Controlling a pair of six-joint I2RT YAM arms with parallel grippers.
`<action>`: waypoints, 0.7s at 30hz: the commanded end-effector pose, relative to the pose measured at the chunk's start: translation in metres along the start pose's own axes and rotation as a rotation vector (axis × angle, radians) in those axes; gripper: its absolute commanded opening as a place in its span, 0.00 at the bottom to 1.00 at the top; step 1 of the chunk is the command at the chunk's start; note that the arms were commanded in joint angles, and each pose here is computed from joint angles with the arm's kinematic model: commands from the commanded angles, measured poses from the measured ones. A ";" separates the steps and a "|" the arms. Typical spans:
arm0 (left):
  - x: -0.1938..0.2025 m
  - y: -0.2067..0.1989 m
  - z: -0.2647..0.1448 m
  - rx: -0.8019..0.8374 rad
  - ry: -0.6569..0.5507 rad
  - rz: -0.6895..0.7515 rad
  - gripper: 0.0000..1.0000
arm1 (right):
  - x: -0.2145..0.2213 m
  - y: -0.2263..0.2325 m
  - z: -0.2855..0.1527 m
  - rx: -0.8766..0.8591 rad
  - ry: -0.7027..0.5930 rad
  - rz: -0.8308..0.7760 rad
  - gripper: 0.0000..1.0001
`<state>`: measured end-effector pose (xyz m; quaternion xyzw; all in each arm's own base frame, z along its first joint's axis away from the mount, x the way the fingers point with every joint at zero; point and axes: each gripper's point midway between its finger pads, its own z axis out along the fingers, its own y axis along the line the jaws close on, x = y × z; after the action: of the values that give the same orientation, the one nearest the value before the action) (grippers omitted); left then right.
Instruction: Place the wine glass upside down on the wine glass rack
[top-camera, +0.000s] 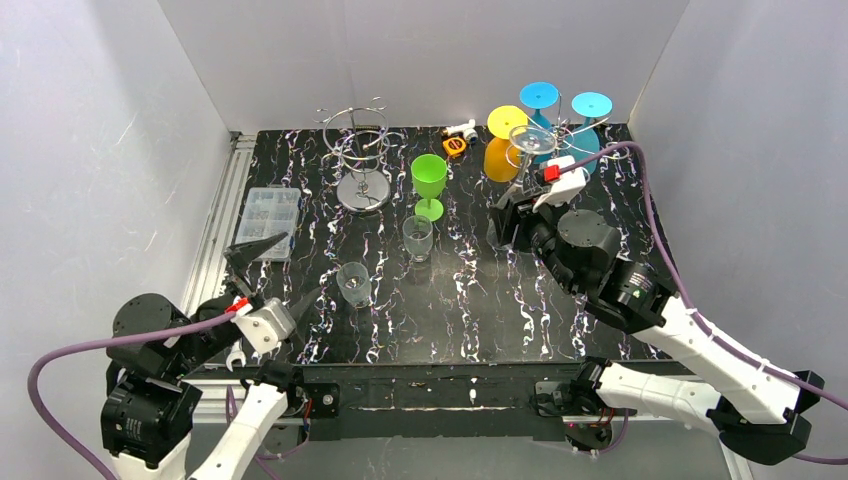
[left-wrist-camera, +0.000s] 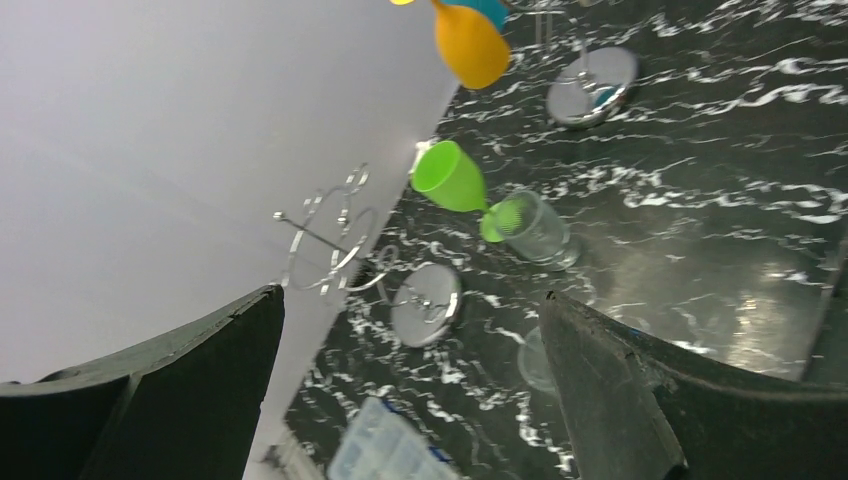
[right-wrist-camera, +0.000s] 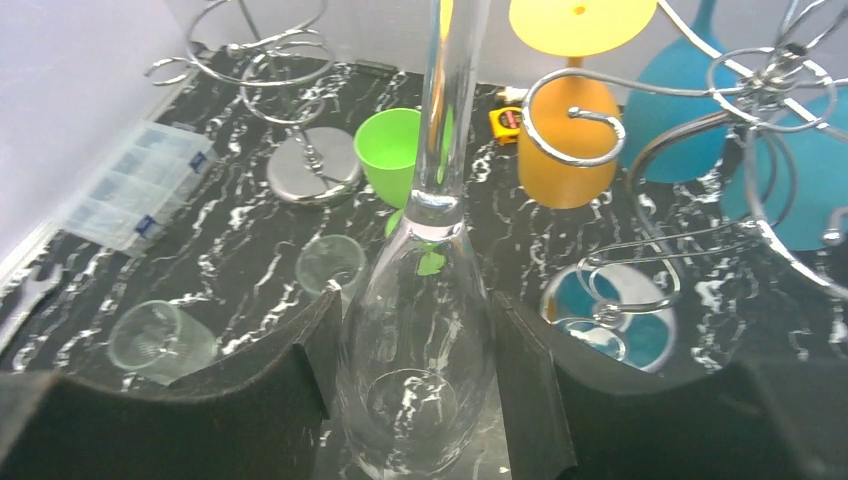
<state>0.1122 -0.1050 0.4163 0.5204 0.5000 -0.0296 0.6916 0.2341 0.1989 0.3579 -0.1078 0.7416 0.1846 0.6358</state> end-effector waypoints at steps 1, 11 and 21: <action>0.002 -0.024 0.007 0.089 -0.010 -0.207 0.98 | -0.022 -0.022 -0.002 0.092 -0.078 -0.081 0.12; -0.013 0.022 0.051 0.026 -0.136 -0.190 0.95 | 0.025 0.036 -0.004 -0.284 0.100 -0.191 0.17; -0.052 0.034 0.105 0.295 -0.343 -0.064 0.74 | 0.030 0.140 -0.039 -0.844 0.330 -0.069 0.20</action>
<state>0.1898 -0.1716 0.4576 0.5356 0.4625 -0.1777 0.6838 0.1789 0.2888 0.3139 -0.3656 0.7420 0.3217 0.4607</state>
